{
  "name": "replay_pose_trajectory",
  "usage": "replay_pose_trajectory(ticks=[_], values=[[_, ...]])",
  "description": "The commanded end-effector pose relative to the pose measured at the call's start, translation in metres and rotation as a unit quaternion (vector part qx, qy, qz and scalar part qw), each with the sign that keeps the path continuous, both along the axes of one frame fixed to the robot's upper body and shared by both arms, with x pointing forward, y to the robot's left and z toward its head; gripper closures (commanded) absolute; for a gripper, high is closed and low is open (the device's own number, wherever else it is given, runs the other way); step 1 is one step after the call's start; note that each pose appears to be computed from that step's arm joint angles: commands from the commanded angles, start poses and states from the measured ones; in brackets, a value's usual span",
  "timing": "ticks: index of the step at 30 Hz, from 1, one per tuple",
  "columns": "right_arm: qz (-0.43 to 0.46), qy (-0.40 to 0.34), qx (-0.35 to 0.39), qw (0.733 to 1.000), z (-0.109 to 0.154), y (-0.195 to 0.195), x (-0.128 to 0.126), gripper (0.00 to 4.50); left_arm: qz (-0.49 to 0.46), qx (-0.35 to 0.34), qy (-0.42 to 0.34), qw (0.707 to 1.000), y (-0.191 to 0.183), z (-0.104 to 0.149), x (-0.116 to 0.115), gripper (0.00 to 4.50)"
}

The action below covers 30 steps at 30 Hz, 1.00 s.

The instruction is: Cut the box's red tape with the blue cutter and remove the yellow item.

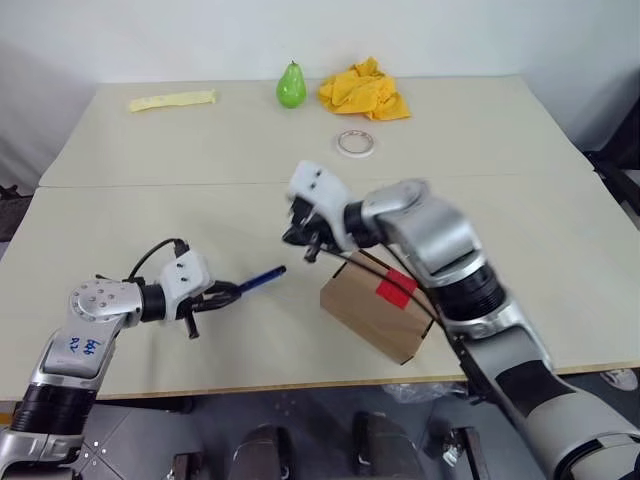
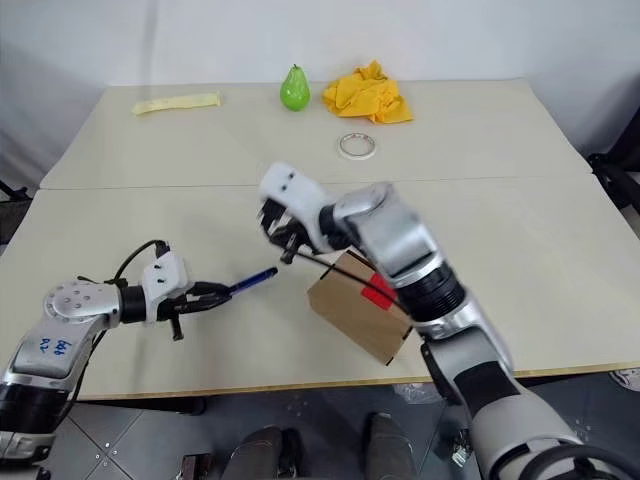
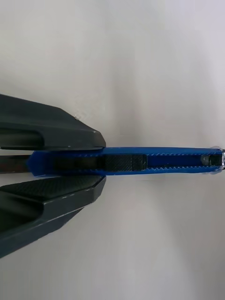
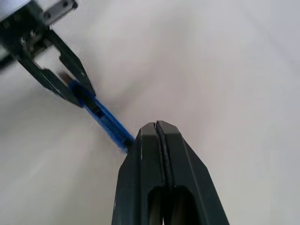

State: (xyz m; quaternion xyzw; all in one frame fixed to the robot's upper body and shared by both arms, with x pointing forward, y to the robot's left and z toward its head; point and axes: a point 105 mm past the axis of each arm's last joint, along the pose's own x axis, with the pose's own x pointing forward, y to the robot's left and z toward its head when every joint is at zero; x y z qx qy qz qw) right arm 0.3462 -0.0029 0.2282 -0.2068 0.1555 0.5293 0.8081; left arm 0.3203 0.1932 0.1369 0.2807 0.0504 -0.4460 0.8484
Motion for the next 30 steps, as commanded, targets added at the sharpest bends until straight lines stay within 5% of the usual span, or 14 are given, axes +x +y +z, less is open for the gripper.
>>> replay_pose_trajectory(ticks=[1,12,30], values=[[-0.022,0.020,0.027,0.999,0.020,-0.016,-0.001,3.56,-0.003,-0.021,-0.123,0.992,-0.006,0.032,0.014,4.05],[-0.066,0.122,0.135,0.981,0.067,-0.025,0.005,0.03,-0.060,-0.055,-0.265,0.961,-0.046,0.050,0.026,4.05],[-0.061,0.169,0.096,0.979,0.027,-0.016,0.014,0.03,-0.075,-0.091,-0.305,0.945,-0.063,0.059,0.022,4.05]])
